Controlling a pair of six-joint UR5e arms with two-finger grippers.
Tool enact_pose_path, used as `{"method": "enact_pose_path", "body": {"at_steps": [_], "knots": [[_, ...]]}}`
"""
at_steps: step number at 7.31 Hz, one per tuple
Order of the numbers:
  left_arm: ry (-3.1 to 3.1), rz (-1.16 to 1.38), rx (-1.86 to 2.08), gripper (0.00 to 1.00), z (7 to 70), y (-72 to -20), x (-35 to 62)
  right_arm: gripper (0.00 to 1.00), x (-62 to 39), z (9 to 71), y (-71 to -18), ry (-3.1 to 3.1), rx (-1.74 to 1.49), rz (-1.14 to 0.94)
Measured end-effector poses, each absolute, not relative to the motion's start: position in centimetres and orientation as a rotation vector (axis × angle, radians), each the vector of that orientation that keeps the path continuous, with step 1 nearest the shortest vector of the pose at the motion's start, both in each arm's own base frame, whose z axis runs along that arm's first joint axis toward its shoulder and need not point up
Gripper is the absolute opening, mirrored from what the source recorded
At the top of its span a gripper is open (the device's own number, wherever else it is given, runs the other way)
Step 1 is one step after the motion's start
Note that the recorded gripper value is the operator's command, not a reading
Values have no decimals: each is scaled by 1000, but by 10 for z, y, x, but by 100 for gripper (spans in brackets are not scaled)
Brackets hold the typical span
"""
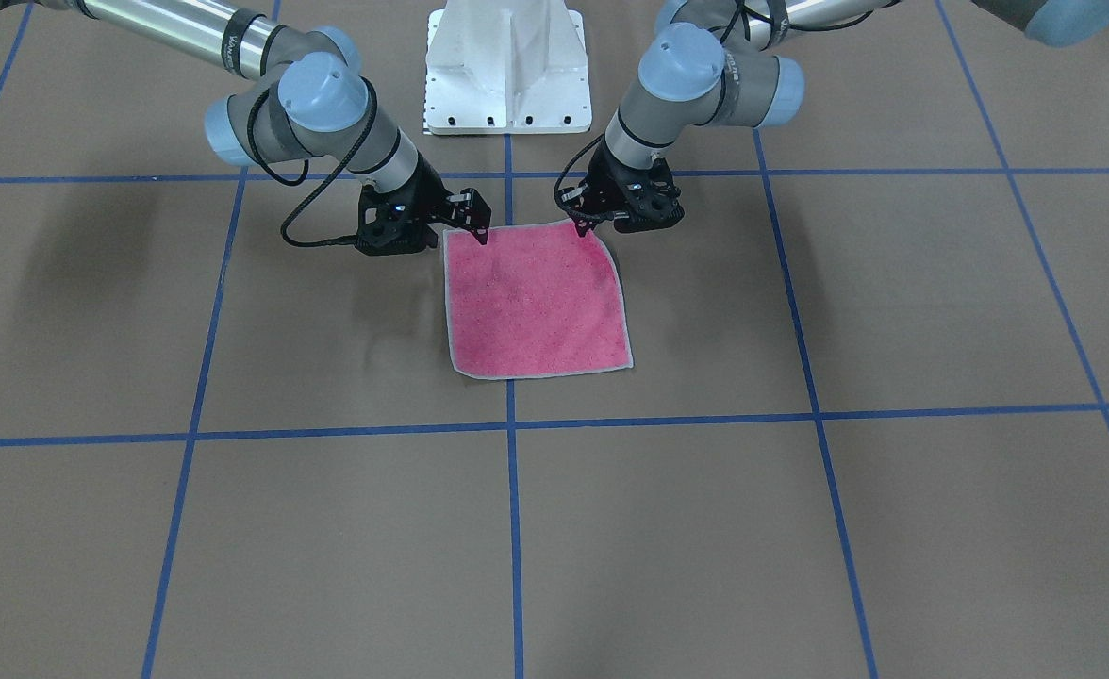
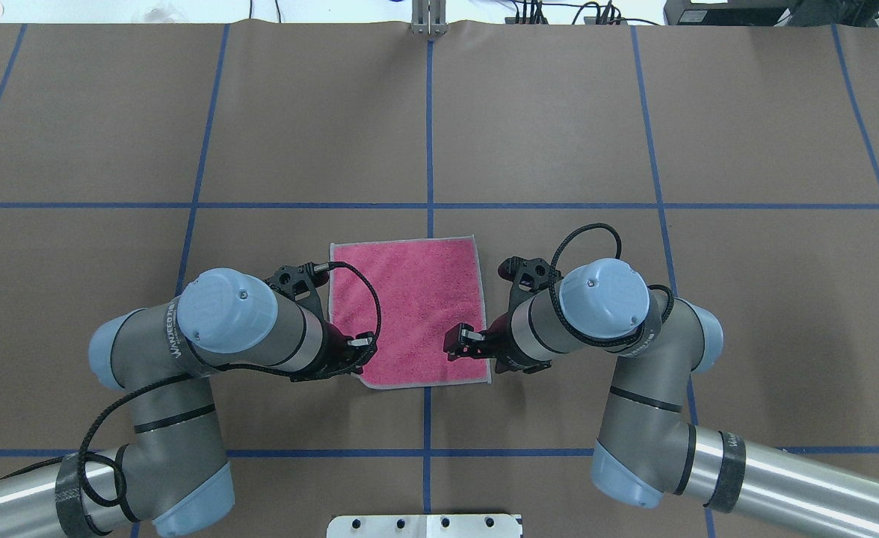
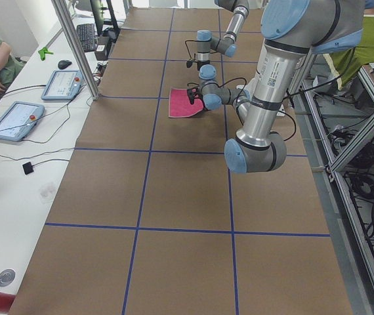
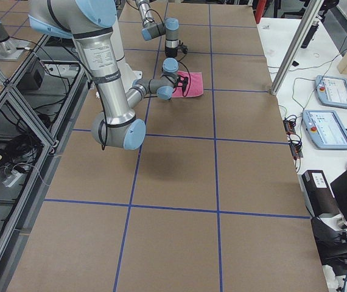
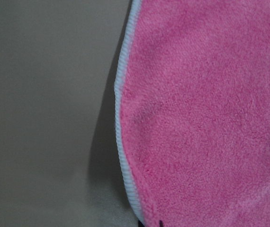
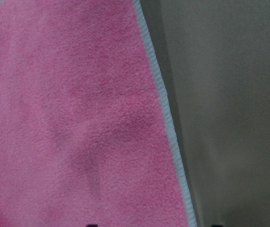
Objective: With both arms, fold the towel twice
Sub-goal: 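Pinch the near towel corners with both grippers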
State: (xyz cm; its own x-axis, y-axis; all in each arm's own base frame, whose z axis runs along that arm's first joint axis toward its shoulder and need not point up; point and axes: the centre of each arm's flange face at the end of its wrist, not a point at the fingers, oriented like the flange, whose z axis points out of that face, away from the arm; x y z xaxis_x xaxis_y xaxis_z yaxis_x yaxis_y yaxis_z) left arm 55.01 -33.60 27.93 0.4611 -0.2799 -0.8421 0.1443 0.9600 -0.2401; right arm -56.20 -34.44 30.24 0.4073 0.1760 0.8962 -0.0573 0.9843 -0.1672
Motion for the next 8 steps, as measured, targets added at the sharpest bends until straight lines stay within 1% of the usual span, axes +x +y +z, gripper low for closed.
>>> {"method": "enact_pose_path", "body": {"at_steps": [1,3,4,8], "knots": [[1062,-262,-141,0,279,-336,550,80,-563,304,-344,-1140,-117,147],[1064,-263,-141,0,278,-336,549,30,-564,304,-343,-1139,-118,145],[1064,-263,-141,0,278,-336,549,0,-564,305,-342,-1138,-119,145],[1064,-263,-141,0,278,-336,548,0,-563,307,-342,-1136,-120,147]]}}
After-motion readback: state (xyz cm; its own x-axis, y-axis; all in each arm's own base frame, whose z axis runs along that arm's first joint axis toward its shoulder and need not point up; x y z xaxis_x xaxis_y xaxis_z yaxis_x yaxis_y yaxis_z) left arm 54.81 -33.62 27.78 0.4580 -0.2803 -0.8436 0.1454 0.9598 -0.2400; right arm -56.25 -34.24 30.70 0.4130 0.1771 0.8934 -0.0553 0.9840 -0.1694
